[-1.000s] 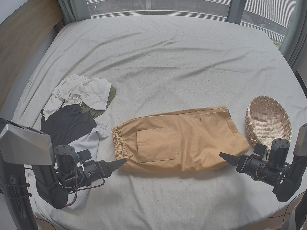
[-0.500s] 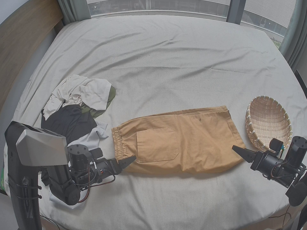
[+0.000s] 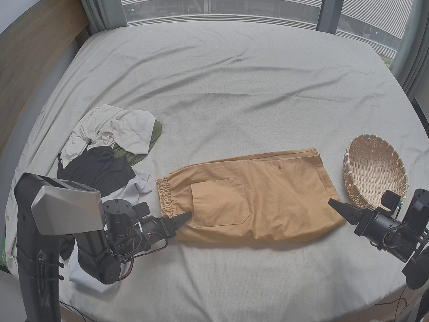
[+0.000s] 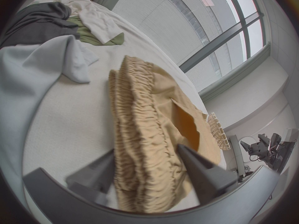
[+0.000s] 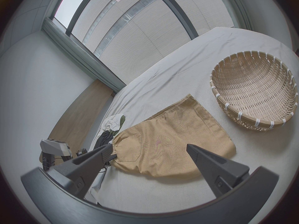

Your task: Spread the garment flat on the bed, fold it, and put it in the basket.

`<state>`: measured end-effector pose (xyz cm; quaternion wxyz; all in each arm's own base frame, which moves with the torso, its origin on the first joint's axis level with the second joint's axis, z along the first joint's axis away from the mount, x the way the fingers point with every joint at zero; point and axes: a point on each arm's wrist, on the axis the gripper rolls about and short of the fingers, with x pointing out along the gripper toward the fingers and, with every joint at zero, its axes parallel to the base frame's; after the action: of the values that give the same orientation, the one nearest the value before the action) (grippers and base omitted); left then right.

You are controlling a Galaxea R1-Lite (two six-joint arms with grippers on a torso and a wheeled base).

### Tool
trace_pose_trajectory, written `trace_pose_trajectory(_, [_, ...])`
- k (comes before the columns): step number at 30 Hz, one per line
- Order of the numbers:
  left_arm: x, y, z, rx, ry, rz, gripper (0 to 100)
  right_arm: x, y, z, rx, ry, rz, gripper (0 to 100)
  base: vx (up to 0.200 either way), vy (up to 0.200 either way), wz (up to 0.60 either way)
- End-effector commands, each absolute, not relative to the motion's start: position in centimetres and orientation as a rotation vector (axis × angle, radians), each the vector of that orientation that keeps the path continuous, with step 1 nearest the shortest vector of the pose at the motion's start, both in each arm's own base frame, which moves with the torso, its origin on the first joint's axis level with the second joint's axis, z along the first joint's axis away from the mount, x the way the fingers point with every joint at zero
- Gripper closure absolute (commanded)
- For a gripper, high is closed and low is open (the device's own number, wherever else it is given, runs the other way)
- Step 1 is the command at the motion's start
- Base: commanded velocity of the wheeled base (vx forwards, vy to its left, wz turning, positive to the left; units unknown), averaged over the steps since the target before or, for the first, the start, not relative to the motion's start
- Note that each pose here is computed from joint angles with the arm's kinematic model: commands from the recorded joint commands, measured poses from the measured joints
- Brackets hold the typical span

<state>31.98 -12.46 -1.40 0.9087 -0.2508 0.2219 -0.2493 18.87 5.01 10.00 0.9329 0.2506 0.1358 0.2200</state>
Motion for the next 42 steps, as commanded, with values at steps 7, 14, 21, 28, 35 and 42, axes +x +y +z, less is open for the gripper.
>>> trace_pose_trajectory(7, [30.4, -10.6, 0.4, -0.531, 0.449, -0.449, 100, 18.8, 5.0, 9.8, 0.513, 0.288, 0.447, 0, 0.0, 0.0, 0.0])
trace_pose_trajectory(14, [26.1, -9.0, 2.3, -0.526, 0.503, -0.431, 100, 19.0, 5.0, 9.7, 0.515, 0.294, 0.442, 0, 0.0, 0.0, 0.0])
trace_pose_trajectory(21, [23.5, -7.1, 3.7, -0.535, 0.511, -0.381, 100, 19.5, 5.1, 9.6, 0.516, 0.292, 0.439, 0, 0.0, 0.0, 0.0])
trace_pose_trajectory(28, [22.2, -6.4, 4.3, -0.54, 0.514, -0.383, 100, 19.5, 5.3, 9.6, 0.536, 0.3, 0.447, 0, 0.0, 0.0, 0.0])
trace_pose_trajectory(35, [22.1, -5.4, 4.6, -0.555, 0.503, -0.35, 100, 19.5, 5.3, 9.7, 0.554, 0.299, 0.446, 0, 0.0, 0.0, 0.0])
trace_pose_trajectory(42, [21.3, -3.6, 5.2, -0.581, 0.489, -0.331, 100, 19.7, 5.3, 9.8, 0.554, 0.291, 0.447, 0, 0.0, 0.0, 0.0])
